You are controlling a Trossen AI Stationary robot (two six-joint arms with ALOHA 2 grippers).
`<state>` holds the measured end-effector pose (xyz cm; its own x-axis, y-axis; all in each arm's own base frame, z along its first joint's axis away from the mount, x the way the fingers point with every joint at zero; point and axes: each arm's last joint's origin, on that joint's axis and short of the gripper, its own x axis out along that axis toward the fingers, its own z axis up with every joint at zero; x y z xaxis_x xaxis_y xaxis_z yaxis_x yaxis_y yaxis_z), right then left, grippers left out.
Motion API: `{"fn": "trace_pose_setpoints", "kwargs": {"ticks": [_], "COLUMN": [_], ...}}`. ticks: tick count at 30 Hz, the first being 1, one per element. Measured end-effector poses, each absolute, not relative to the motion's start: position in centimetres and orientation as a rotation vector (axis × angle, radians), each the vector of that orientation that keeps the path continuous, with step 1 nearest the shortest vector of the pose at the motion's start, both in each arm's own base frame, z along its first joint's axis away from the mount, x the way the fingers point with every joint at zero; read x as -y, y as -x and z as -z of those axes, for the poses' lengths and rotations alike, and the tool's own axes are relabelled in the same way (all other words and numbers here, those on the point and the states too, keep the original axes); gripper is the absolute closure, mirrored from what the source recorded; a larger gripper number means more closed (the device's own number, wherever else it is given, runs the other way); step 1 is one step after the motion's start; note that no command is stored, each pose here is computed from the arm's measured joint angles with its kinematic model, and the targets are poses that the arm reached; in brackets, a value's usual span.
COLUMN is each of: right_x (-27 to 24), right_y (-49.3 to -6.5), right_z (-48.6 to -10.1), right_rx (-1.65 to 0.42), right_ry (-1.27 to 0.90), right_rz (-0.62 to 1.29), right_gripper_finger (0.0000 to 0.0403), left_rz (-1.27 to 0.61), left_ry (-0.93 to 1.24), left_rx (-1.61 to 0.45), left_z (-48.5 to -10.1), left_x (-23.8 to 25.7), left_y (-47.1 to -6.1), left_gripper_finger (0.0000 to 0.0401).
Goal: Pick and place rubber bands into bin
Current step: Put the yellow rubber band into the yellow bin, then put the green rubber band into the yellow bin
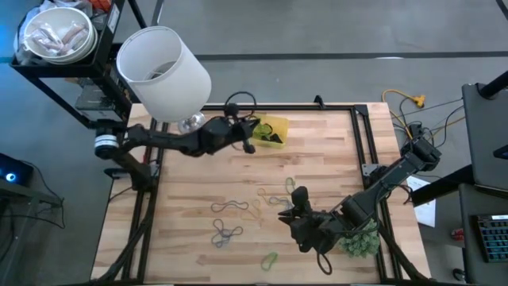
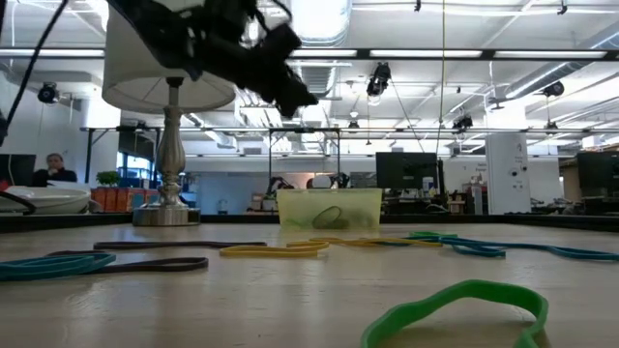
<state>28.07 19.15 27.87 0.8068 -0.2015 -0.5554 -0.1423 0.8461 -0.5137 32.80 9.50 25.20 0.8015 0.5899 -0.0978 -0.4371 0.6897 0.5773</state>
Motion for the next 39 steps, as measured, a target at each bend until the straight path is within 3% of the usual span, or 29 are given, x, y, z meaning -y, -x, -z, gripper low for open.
{"fn": "trace_pose_setpoints", "kwargs": {"ticks": [13, 21, 28, 39], "right_x": [-19.1, -19.1, -19.1, -19.1], "right_y": [-28.0, -28.0, -28.0, -28.0], "right_z": [-27.5, -27.5, -27.5, -27.4], "right_rx": [-0.65, -0.65, -0.65, -0.651], "right_ry": [0.593, 0.585, 0.581, 0.583], "right_rz": [0.028, 0.031, 0.033, 0.032], "right_gripper_finger": [0.0346, 0.0346, 0.0346, 0.0346], "left_rz": [-0.551, -0.542, -0.538, -0.498], "left_ry": [-0.446, -0.409, -0.226, -0.169], "left_rx": [-0.433, -0.448, -0.492, -0.56], "left_z": [-19.1, -18.9, -19.1, -19.4], "left_x": [-13.8, -13.8, -15.2, -15.7], "left_y": [-35.6, -35.6, -35.1, -35.0], "left_gripper_finger": [0.0401, 0.0401, 0.0399, 0.0303]}}
